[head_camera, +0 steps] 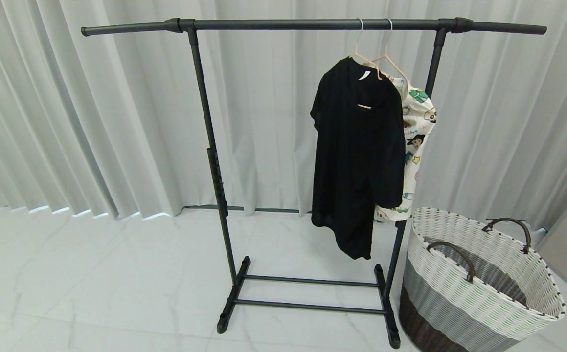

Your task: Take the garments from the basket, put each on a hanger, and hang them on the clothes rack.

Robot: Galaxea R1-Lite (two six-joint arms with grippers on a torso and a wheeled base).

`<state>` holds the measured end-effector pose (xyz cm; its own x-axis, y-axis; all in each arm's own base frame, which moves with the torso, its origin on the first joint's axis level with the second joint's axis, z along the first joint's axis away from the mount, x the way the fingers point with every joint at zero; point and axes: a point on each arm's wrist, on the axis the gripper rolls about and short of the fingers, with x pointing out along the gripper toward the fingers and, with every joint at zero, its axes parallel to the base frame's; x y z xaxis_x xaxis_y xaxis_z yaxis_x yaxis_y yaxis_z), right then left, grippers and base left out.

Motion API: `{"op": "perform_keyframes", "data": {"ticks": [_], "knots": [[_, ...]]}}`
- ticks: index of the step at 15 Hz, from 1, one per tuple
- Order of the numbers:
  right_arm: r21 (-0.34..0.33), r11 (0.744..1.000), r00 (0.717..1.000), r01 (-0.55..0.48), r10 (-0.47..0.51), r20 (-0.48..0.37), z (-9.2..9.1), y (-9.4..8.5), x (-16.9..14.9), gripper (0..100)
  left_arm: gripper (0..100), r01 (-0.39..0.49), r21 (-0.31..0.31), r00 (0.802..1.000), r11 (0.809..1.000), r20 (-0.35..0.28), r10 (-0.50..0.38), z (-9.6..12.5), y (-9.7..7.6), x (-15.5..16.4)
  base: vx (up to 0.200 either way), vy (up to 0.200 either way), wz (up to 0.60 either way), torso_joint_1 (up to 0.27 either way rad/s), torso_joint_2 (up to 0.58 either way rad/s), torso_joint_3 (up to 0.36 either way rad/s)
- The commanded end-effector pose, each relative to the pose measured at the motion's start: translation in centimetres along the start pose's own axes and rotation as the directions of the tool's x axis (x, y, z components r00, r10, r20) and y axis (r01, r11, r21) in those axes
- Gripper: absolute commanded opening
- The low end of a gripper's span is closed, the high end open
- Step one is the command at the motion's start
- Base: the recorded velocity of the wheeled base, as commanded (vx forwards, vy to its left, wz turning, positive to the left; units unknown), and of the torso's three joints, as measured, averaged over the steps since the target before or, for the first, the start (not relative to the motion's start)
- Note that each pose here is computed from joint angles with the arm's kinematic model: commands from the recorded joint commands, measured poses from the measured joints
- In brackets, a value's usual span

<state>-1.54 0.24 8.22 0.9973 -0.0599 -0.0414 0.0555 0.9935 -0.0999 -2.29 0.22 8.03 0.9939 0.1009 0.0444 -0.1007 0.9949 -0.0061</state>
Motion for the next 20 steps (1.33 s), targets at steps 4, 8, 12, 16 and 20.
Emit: {"op": "perform_keyframes", "data": {"ticks": [4,8,12,16,20], "knots": [[0.007,0.948,0.947,0.319,-0.319,-0.038,-0.06,-0.73,-0.07,100,100,-0.001,-0.028,1.0,1.0,-0.029,0.0,-0.32,0.0,-0.02,0.0,0.0,0.0,0.0,0.0,0.0],[0.088,0.994,0.997,0.07,-0.068,-0.029,-0.23,-0.97,0.13,100,100,-0.003,-0.026,1.0,1.0,-0.029,0.002,-0.32,0.0,-0.02,0.0,0.0,0.0,0.0,0.0,0.0],[0.103,0.977,0.982,-0.184,0.186,-0.01,-0.23,-0.4,0.08,100,100,-0.001,-0.029,1.0,1.0,-0.029,0.0,-0.32,0.0,-0.02,0.0,0.0,0.0,0.0,0.0,0.0],[0.118,0.964,0.97,-0.239,0.242,-0.015,-0.31,-0.51,0.13,100,100,-0.001,-0.029,1.0,1.0,-0.029,0.0,-0.32,0.0,-0.02,0.0,0.0,0.0,0.0,0.0,0.0],[0.146,0.989,0.996,-0.014,0.028,-0.089,-0.87,-0.69,0.12,100,100,-0.003,-0.029,1.0,1.0,-0.029,0.002,-0.32,0.0,-0.02,0.0,0.0,0.0,0.0,0.0,0.0]]}}
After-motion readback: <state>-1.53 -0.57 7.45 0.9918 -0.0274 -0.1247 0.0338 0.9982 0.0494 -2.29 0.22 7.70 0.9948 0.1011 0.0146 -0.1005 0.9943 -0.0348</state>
